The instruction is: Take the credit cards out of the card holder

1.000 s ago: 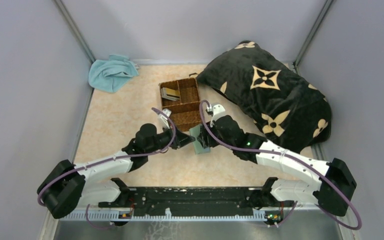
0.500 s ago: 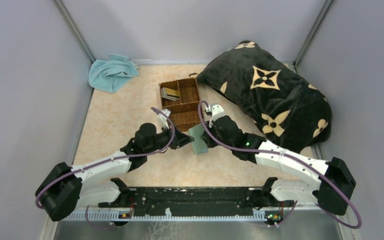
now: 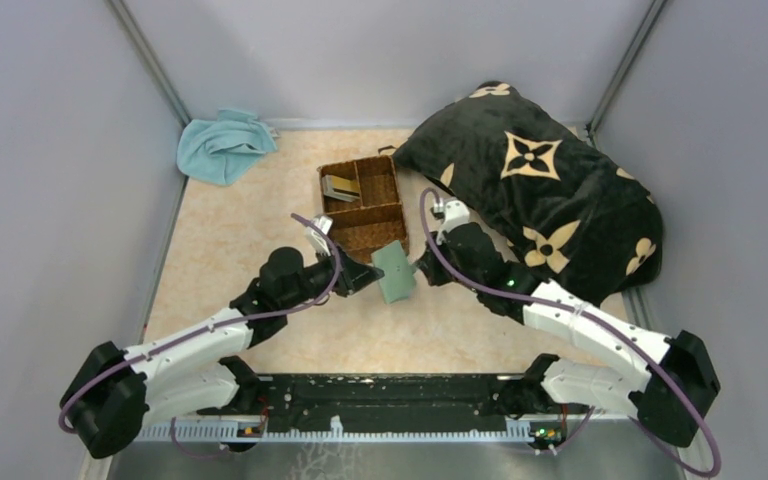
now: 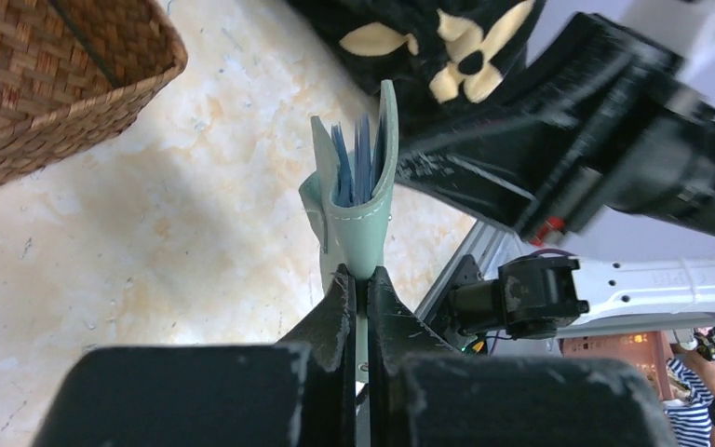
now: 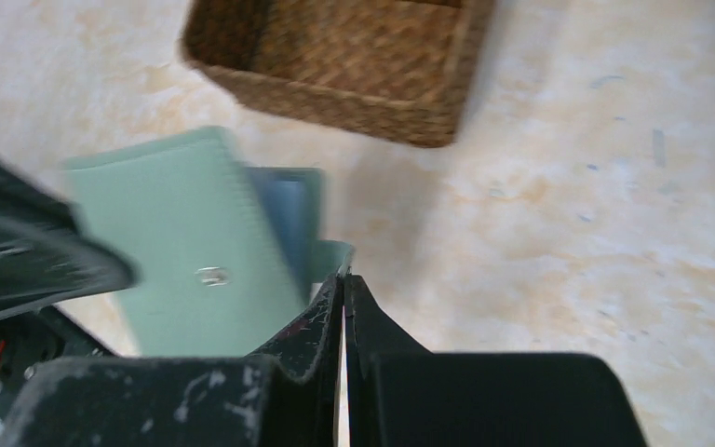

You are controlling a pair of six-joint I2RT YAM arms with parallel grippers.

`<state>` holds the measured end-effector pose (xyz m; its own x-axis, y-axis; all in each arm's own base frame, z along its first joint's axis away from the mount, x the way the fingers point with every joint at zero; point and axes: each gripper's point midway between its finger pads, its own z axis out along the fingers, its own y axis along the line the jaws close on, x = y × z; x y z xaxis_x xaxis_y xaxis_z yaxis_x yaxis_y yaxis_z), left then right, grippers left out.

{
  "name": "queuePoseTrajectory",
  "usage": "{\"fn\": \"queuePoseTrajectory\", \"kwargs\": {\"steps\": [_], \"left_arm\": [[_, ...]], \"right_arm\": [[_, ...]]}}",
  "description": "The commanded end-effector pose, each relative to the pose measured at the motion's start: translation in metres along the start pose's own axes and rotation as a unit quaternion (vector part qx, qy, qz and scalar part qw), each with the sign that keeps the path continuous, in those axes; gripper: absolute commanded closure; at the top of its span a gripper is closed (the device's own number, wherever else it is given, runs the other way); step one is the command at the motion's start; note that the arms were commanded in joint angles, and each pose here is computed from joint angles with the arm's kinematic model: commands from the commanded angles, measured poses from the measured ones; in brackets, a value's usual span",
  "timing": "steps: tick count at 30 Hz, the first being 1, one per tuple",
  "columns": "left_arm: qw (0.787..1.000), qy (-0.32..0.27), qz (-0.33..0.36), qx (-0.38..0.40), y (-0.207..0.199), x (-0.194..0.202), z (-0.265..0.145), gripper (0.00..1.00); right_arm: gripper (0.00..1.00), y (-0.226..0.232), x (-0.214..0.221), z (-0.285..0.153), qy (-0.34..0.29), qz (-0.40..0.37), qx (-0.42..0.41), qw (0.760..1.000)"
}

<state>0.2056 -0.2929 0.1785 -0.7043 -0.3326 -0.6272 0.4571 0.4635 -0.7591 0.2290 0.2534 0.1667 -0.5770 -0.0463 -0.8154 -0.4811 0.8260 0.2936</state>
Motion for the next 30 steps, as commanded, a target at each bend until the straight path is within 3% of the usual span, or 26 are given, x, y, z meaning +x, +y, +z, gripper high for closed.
{"fn": "queuePoseTrajectory", "kwargs": {"steps": [1, 8, 9, 11, 13, 15, 21, 27, 30], "left_arm": [[0.998, -0.044, 0.016, 0.032, -0.024, -0.025, -0.006, 1.00], [0.998, -0.042, 0.017, 0.051, -0.030, -0.026, -0.009, 1.00], [0.997, -0.043, 0.017, 0.060, -0.034, -0.026, -0.009, 1.00], [0.996, -0.042, 0.018, 0.076, -0.040, -0.027, -0.010, 1.00], [0.995, -0.043, 0.022, 0.089, -0.044, -0.027, -0.011, 1.00], [0.994, -0.043, 0.022, 0.098, -0.044, -0.025, -0.012, 1.00], [0.985, -0.055, 0.001, 0.162, -0.054, -0.024, -0.024, 1.00], [0.981, -0.044, -0.001, 0.190, -0.061, -0.023, -0.026, 1.00], [0.975, -0.046, -0.007, 0.215, -0.069, -0.026, -0.030, 1.00]], "right_arm": [[1.00, -0.031, -0.006, -0.013, -0.013, 0.015, 0.032, 0.999], [1.00, -0.052, -0.007, -0.022, -0.012, 0.009, 0.063, 0.998], [0.95, -0.052, -0.006, -0.022, -0.012, 0.008, 0.064, 0.998], [0.66, -0.051, -0.008, -0.024, -0.016, 0.007, 0.059, 0.998], [0.47, -0.052, -0.012, -0.025, -0.024, 0.008, 0.062, 0.998], [0.40, -0.053, -0.018, -0.028, -0.033, 0.009, 0.067, 0.997], [0.35, -0.038, -0.031, -0.034, -0.062, 0.035, 0.011, 0.997], [0.37, -0.020, -0.046, -0.051, -0.129, 0.062, -0.076, 0.987], [0.37, -0.012, -0.045, -0.058, -0.134, 0.065, -0.113, 0.982]]}}
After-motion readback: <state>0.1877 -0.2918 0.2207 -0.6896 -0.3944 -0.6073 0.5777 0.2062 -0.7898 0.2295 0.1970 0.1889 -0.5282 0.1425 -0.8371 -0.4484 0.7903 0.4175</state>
